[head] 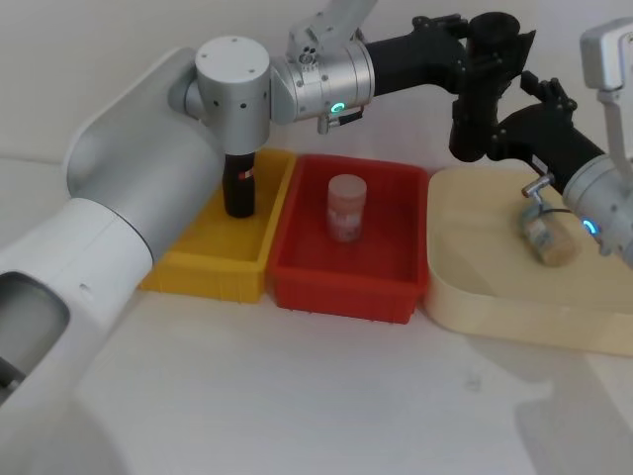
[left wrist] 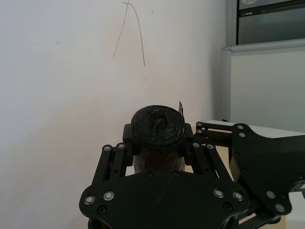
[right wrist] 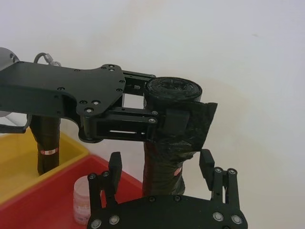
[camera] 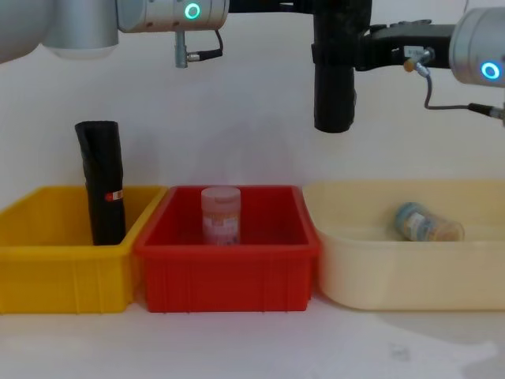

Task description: Pick up the garbage bag with the one hand and transfer it to the other hand.

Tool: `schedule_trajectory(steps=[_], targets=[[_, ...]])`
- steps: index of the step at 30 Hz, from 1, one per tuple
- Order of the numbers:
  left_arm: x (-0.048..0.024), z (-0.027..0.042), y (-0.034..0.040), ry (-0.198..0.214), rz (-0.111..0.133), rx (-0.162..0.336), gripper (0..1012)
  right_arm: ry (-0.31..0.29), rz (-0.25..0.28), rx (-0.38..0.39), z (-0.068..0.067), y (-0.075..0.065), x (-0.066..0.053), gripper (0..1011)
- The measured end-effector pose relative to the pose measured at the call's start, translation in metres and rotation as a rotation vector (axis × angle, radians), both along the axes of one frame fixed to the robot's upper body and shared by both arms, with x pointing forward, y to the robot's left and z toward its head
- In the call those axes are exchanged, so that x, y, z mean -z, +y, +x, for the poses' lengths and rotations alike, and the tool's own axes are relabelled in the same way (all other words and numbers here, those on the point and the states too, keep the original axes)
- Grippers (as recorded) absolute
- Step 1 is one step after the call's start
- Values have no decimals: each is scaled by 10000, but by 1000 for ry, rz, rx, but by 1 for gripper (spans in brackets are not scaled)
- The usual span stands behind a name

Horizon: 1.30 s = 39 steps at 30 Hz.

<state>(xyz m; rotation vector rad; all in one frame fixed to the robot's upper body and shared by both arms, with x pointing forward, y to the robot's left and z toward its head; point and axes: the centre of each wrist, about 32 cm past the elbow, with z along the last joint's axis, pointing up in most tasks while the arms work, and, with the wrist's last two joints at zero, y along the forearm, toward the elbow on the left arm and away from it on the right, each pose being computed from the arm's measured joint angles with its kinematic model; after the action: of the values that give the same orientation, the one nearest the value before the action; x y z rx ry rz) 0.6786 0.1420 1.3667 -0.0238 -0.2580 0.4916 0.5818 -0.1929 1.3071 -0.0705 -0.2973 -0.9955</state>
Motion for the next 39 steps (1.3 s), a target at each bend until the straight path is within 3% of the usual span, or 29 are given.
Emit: schedule_trajectory(steps=[19,37,39], targets=[[0,0,0,0,0,0,548,-4,0,24,199,142,67,1000],[0,0,0,0,0,0,548,5,31,29,375,244,116,1000],[0,0,0,0,0,0,548,5,34,28,389,253,118,964]])
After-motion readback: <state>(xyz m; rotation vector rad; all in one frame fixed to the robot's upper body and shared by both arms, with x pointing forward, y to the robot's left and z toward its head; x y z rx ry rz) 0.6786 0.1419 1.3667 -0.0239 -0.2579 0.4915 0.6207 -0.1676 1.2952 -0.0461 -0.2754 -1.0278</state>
